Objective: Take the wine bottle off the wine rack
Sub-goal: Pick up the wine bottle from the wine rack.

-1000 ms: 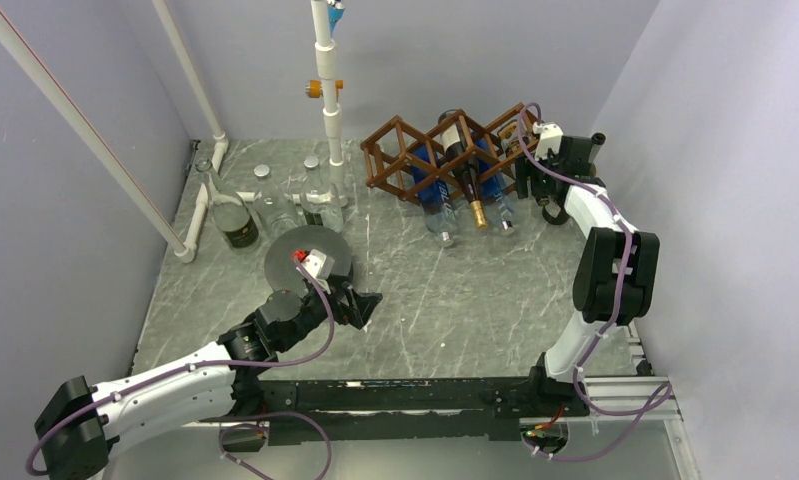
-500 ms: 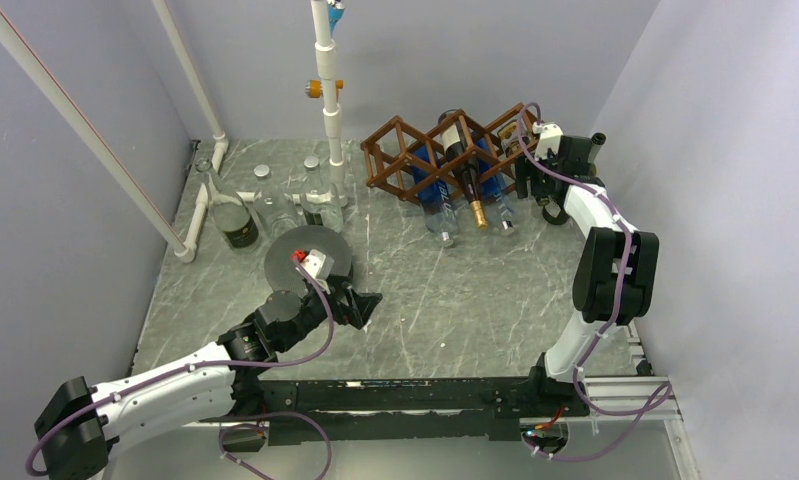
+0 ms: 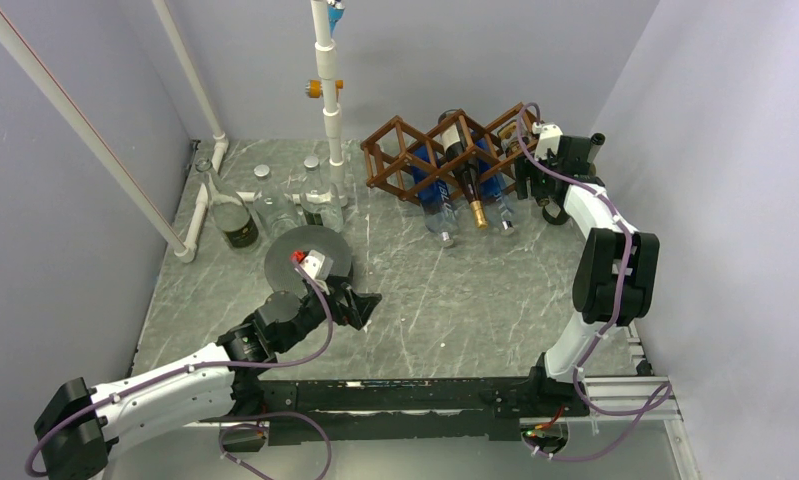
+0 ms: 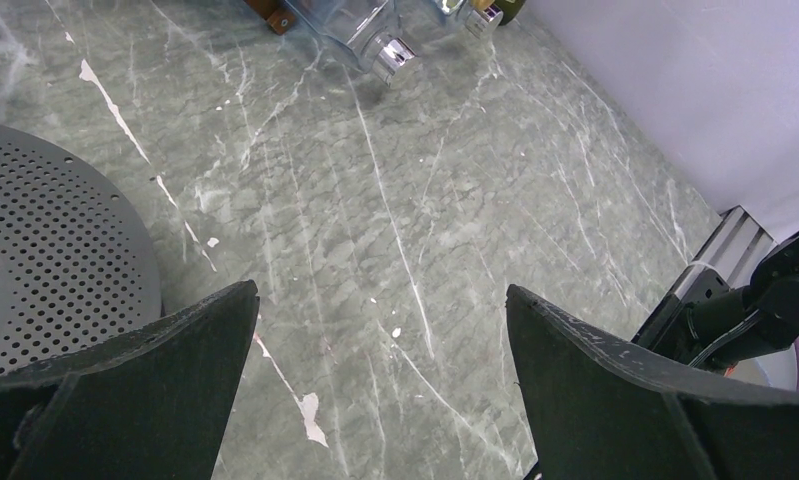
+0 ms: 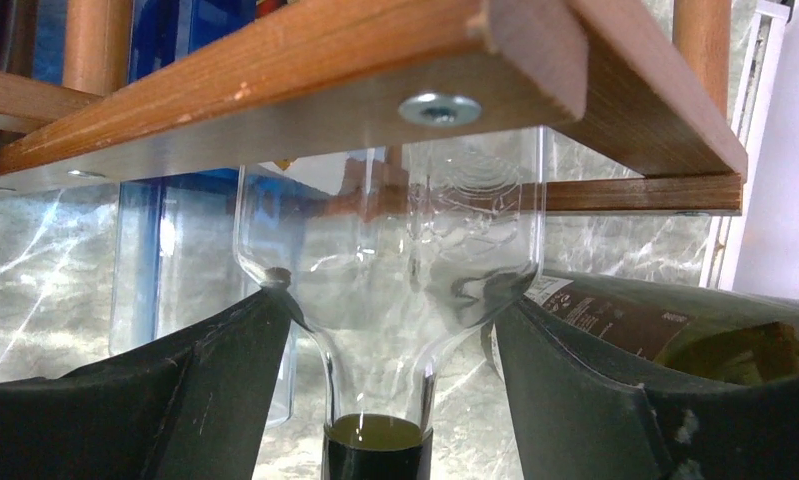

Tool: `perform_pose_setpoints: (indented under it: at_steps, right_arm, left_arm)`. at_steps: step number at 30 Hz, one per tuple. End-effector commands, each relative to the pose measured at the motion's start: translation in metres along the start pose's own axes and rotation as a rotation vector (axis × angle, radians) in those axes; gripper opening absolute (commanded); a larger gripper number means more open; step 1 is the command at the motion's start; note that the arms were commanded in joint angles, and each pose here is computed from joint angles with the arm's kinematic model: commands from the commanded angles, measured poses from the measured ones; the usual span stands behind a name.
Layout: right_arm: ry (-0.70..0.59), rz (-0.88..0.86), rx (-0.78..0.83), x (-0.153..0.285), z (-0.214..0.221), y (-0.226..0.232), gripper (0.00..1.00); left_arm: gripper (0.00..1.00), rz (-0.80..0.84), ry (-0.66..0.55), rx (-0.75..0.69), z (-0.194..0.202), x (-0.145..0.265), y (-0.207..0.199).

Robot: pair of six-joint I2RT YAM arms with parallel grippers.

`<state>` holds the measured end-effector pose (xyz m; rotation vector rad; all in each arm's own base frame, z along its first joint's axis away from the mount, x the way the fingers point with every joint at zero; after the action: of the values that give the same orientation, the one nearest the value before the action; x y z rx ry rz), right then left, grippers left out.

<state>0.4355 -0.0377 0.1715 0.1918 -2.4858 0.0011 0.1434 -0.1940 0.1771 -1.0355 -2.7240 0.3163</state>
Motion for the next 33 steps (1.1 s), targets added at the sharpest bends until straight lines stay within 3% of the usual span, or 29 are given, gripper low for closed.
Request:
perform_pose_setpoints:
  at_steps: [1,25,33]
  right_arm:
    - [-0.043,0.026,-0.001,0.021,-0.018,0.002,0.76]
    - [0.004,0.023,-0.022,0.015,-0.010,0.001,0.66]
    - [0.011,0.013,-0.025,0.016,-0.009,0.002,0.38]
  left_arm:
    - [1.00,0.007,-0.036,0.022,-0.007,0.000,-0.001]
    - [1.00,0.007,-0.036,0.020,-0.008,0.001,-0.002]
    - [1.00,0.006,-0.037,0.023,-0.008,0.001,-0.001]
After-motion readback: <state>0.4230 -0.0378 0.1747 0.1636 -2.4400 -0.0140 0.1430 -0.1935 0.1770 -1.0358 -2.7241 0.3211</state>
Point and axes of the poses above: each gripper's point midway between its finger pads, its own x axis back along the fingers, its own y axis along the line the jaws close on, z = x × y, the point moved 7 cm from there along x, back along the fingers, and after that the axes turned 8 degrees about -x, right-handed, at the moved point
